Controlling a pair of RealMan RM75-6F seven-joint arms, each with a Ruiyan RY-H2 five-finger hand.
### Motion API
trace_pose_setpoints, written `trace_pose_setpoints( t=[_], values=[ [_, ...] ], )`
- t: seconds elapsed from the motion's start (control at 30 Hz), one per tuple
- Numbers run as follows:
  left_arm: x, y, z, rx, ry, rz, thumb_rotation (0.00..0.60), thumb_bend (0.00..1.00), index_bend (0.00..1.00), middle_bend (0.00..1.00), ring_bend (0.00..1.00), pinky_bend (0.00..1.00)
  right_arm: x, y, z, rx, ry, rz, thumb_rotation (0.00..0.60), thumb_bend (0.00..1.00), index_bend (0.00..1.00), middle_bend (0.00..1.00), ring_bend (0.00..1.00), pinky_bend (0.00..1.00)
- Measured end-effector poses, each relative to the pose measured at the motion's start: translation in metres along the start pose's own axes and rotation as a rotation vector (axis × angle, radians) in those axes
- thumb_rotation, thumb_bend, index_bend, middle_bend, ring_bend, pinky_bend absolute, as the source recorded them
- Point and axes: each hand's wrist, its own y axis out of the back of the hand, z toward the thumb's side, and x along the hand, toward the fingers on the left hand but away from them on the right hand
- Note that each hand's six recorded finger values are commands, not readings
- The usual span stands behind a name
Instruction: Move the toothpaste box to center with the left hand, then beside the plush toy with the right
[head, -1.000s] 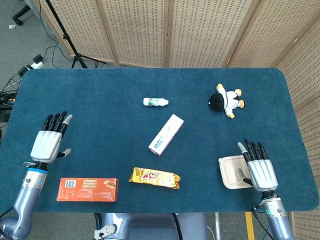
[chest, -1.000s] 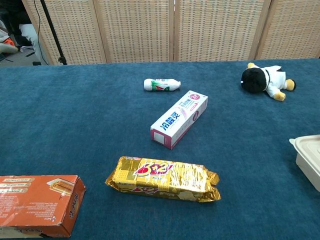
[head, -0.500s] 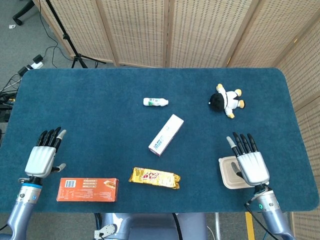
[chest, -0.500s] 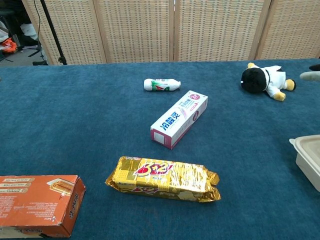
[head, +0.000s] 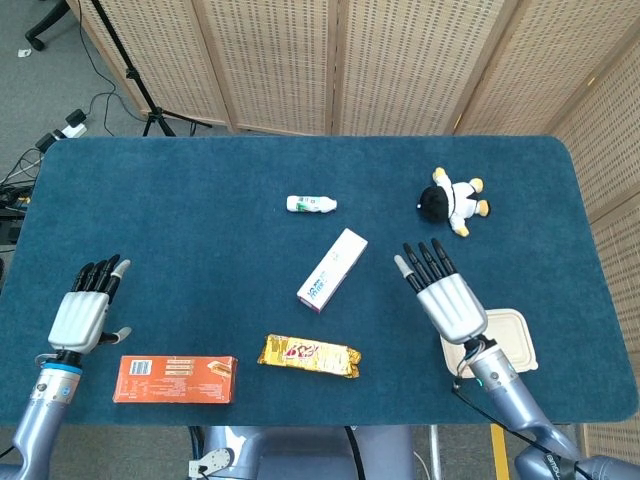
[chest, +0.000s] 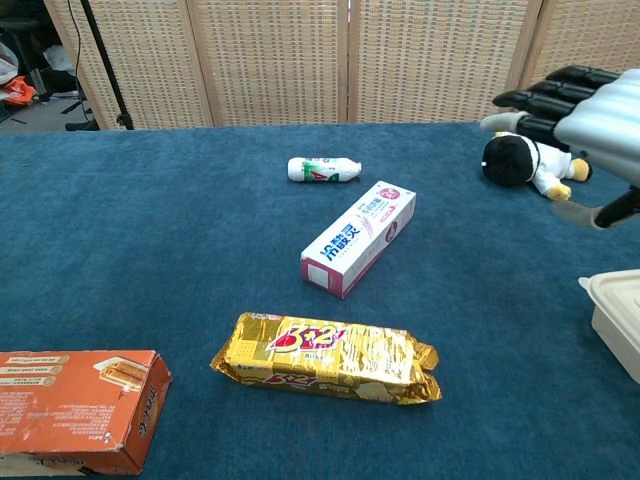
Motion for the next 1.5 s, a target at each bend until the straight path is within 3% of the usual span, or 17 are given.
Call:
trace_pose_setpoints(
  t=[0.2,0.3,0.4,0.67,0.87,1.13,1.3,1.5],
  values=[
    [0.0,0.0,-0.002,-0.018,0.008,0.003,0.6,0.0,0.0,0.0,0.0,0.0,-0.032,0.008,0.03,0.1,0.085,-0.015,0.6,0.47,0.08,0.0,0.0,0.0],
    [0.001,0.0,-0.002,-0.032,0.01,0.002,0.6,0.0,0.0,0.0,0.0,0.0,-0.046,0.011,0.048,0.152,0.123,-0.029,0.6,0.54,0.09,0.0,0.0,0.0],
    [0.002,0.0,-0.002,-0.044,0.009,0.0,0.6,0.0,0.0,0.0,0.0,0.0,-0.056,0.012,0.06,0.159,0.133,-0.029,0.6,0.61,0.09,0.0,0.0,0.0],
    [0.003,-0.002,-0.002,-0.049,0.008,-0.01,0.6,0.0,0.0,0.0,0.0,0.0,-0.076,0.023,0.085,0.164,0.164,-0.067,0.6,0.65,0.09,0.0,0.0,0.0],
    [0.003,-0.002,-0.002,-0.063,0.008,-0.011,0.6,0.0,0.0,0.0,0.0,0.0,-0.104,0.036,0.111,0.195,0.203,-0.096,0.6,0.77,0.09,0.0,0.0,0.0],
    [0.004,-0.003,-0.004,-0.081,0.009,-0.021,0.6,0.0,0.0,0.0,0.0,0.0,-0.115,0.022,0.128,0.237,0.234,-0.056,0.6,0.78,0.13,0.0,0.0,0.0],
    [0.005,-0.005,-0.003,-0.082,0.004,-0.027,0.6,0.0,0.0,0.0,0.0,0.0,-0.112,0.01,0.138,0.207,0.244,-0.031,0.6,0.77,0.13,0.0,0.0,0.0],
    [0.004,-0.006,0.0,-0.082,-0.003,-0.029,0.6,0.0,0.0,0.0,0.0,0.0,-0.115,0.014,0.155,0.174,0.259,-0.04,0.6,0.75,0.13,0.0,0.0,0.0]
  ],
)
